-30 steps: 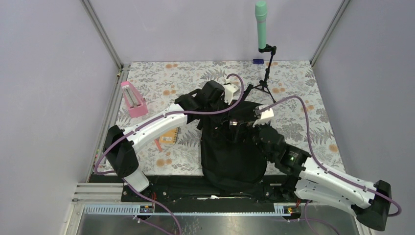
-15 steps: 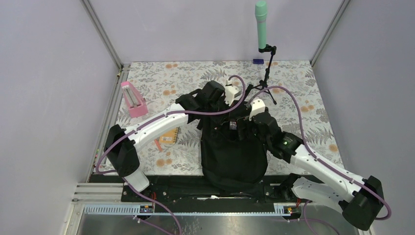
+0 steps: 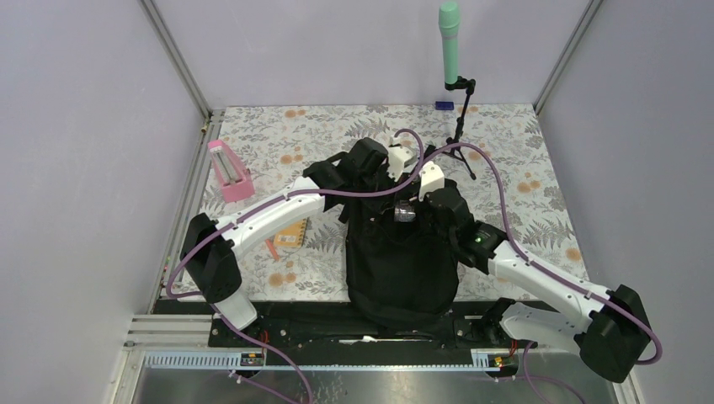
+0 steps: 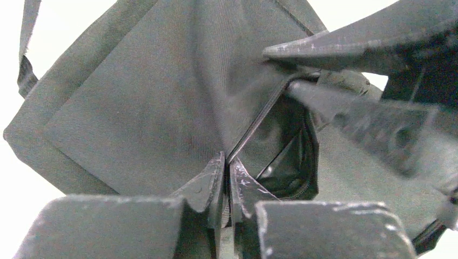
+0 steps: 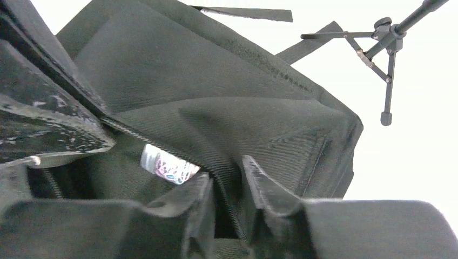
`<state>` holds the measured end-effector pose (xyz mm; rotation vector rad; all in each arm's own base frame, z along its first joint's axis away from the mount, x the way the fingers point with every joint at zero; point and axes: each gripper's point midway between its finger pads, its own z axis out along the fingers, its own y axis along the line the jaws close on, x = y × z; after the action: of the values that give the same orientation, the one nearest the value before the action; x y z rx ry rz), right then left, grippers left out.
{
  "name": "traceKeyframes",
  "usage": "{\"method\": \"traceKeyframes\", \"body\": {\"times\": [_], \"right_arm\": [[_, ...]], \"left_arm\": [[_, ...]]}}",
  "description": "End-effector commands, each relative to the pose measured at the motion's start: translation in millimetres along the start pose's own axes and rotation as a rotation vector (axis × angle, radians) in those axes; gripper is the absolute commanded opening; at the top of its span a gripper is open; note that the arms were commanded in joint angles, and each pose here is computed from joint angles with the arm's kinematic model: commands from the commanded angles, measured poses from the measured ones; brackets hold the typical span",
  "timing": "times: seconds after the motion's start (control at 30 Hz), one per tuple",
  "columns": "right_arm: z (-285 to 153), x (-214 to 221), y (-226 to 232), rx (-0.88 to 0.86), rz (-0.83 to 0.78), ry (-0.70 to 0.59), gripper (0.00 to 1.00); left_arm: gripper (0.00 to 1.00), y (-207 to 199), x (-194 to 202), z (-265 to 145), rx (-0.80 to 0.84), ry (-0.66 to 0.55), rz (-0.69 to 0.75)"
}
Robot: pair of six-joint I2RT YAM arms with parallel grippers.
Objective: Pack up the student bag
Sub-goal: Place the stationery in the student bag, then pick up the stationery from the center of the board.
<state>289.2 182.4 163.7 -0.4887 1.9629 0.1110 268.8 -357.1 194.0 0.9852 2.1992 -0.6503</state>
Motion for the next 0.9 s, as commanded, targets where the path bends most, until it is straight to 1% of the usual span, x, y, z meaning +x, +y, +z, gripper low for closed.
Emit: {"method": "traceKeyframes", "body": {"times": [0.0, 0.07, 0.1, 0.13, 0.17, 0.2, 0.27, 0.3, 0.37, 0.43, 0.57, 0.67, 0.87], "right_arm": [[-12, -31, -10, 0.022, 0.022, -0.106, 0.16], [-14, -30, -13, 0.03, 0.015, -0.097, 0.02], [-16, -24, -14, 0.032, 0.005, -0.071, 0.0], [-17, -23, -14, 0.031, 0.003, -0.065, 0.0], [-18, -23, -14, 0.028, 0.008, -0.065, 0.0], [-19, -24, -13, 0.023, 0.019, -0.069, 0.0], [-20, -28, -9, -0.002, 0.035, -0.084, 0.0], [-21, -29, -7, -0.012, 0.042, -0.089, 0.0], [-21, -31, -5, -0.021, 0.047, -0.083, 0.0], [-20, -28, -2, -0.029, 0.064, -0.059, 0.0], [-20, -21, 2, -0.042, 0.088, -0.024, 0.0], [-21, -22, 5, -0.058, 0.098, -0.013, 0.0], [-29, -28, 8, -0.085, 0.117, -0.015, 0.0]], "left_arm": [[0.09, 12, -22, -11, -0.058, -0.074, 0.037], [0.12, 16, -22, -10, -0.079, -0.074, 0.033], [0.16, 18, -24, -13, -0.092, -0.083, 0.03], [0.23, 19, -28, -17, -0.105, -0.11, 0.026], [0.34, 19, -32, -22, -0.108, -0.139, 0.026], [0.49, 16, -42, -36, -0.108, -0.202, 0.028], [0.73, 12, -53, -56, -0.1, -0.302, 0.032], [0.81, 10, -57, -66, -0.098, -0.348, 0.033], [0.89, 10, -60, -85, -0.11, -0.401, 0.024], [0.92, 14, -55, -99, -0.139, -0.414, -0.007], [0.95, 47, -28, -124, -0.256, -0.411, -0.131], [0.97, 86, 14, -131, -0.359, -0.352, -0.271], [0.97, 150, 112, -134, -0.561, -0.185, -0.616]]}}
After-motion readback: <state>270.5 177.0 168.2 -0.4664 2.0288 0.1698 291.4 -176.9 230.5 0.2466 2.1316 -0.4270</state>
